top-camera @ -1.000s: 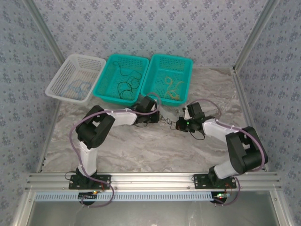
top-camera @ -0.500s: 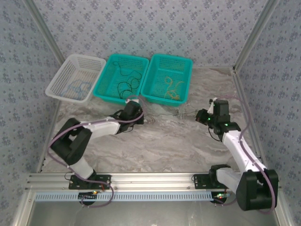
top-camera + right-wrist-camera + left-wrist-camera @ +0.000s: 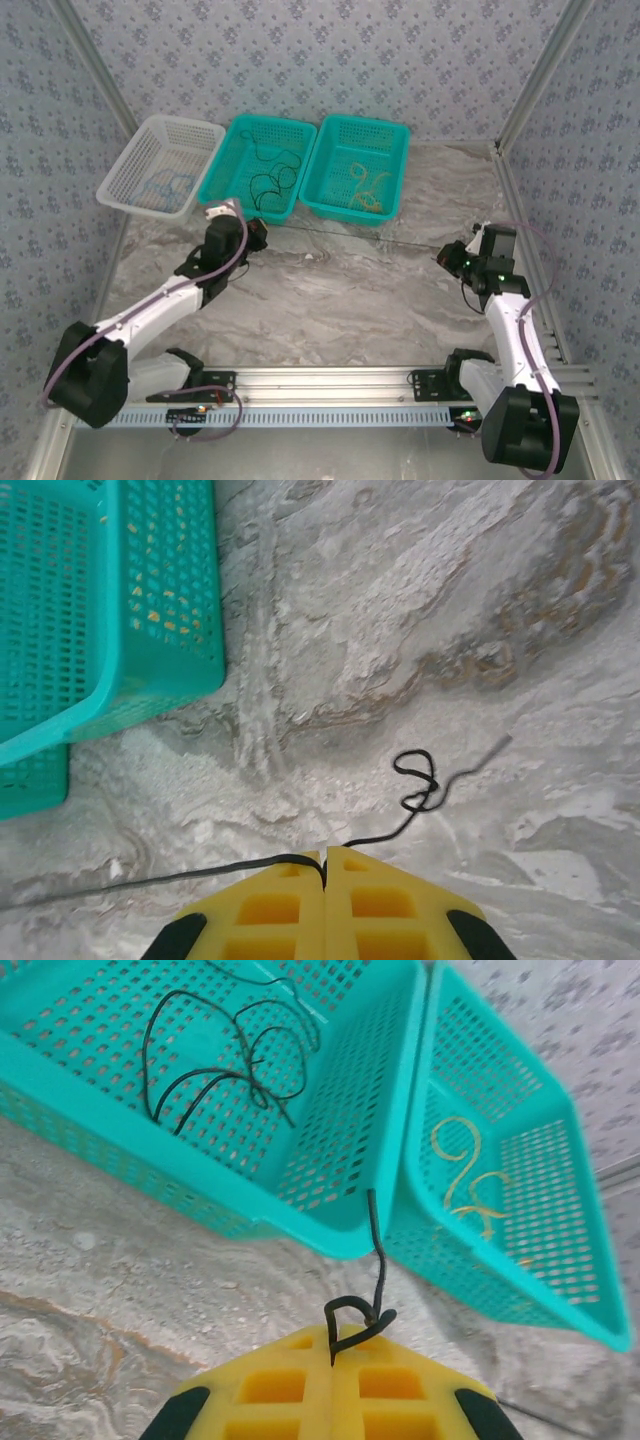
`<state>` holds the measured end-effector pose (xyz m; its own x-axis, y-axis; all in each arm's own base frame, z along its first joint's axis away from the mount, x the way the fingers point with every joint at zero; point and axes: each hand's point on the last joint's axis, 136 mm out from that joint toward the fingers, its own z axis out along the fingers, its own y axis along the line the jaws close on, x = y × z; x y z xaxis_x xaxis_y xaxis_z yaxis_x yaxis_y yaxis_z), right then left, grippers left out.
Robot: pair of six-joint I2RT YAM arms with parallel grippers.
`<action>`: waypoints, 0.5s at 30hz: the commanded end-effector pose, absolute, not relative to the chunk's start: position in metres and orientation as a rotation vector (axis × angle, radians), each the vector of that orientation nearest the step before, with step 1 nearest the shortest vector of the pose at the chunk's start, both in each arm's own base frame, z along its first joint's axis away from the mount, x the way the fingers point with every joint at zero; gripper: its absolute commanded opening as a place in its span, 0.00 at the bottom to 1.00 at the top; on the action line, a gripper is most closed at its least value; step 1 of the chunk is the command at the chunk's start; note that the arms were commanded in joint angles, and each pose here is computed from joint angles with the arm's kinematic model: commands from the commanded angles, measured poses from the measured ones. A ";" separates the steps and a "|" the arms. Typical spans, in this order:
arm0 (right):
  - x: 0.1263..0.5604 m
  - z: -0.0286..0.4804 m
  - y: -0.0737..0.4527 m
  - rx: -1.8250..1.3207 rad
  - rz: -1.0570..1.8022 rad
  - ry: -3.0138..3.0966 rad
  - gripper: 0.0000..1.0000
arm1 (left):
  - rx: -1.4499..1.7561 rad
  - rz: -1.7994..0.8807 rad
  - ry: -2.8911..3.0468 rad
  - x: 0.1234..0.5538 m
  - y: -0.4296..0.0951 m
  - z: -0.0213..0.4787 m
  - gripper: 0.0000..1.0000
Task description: Untangle the cables
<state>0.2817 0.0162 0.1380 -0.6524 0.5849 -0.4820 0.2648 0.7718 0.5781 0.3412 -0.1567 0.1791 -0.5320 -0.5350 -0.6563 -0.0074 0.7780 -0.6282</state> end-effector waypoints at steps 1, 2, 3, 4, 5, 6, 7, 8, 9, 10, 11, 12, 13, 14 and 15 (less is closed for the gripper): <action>0.289 0.143 -0.001 0.676 0.586 2.214 0.00 | -0.529 -0.751 1.950 0.352 -0.120 0.196 0.00; 0.294 0.151 0.009 0.617 0.654 2.191 0.00 | -0.496 -0.817 1.927 0.353 -0.125 0.209 0.00; 0.297 0.160 0.018 0.563 0.708 2.170 0.00 | -0.458 -0.873 1.907 0.352 -0.131 0.220 0.00; 0.299 0.168 0.028 0.507 0.752 2.155 0.00 | -0.419 -0.929 1.881 0.352 -0.136 0.232 0.00; 0.301 0.177 0.037 0.448 0.790 2.136 0.00 | -0.370 -0.986 1.851 0.352 -0.142 0.246 0.00; 0.302 0.185 0.046 0.396 0.822 2.123 0.00 | -0.326 -1.033 1.831 0.351 -0.148 0.257 0.00; 0.303 0.195 0.057 0.325 0.867 2.106 0.00 | -0.270 -1.082 1.810 0.349 -0.156 0.268 0.00; 0.303 0.204 0.070 0.258 0.910 2.092 0.00 | -0.225 -1.111 1.803 0.347 -0.162 0.276 0.00; 0.302 0.212 0.080 0.199 0.938 2.082 0.00 | -0.174 -1.138 1.805 0.346 -0.169 0.283 0.00; 0.301 0.220 0.094 0.131 0.972 2.074 0.00 | -0.135 -1.155 1.809 0.344 -0.174 0.289 0.00; 0.300 0.227 0.106 0.071 0.995 2.067 0.00 | -0.112 -1.159 1.814 0.344 -0.177 0.291 0.00; 0.298 0.235 0.119 0.003 1.010 2.060 0.00 | -0.104 -1.150 1.817 0.345 -0.177 0.293 0.00; 0.297 0.241 0.132 -0.061 1.021 2.056 0.00 | -0.112 -1.129 1.819 0.347 -0.175 0.293 0.00; 0.297 0.247 0.145 -0.116 1.026 2.050 0.00 | -0.116 -1.104 1.819 0.349 -0.172 0.293 0.00; 0.298 0.254 0.156 -0.157 1.026 2.043 0.00 | -0.128 -1.069 1.819 0.352 -0.168 0.294 0.00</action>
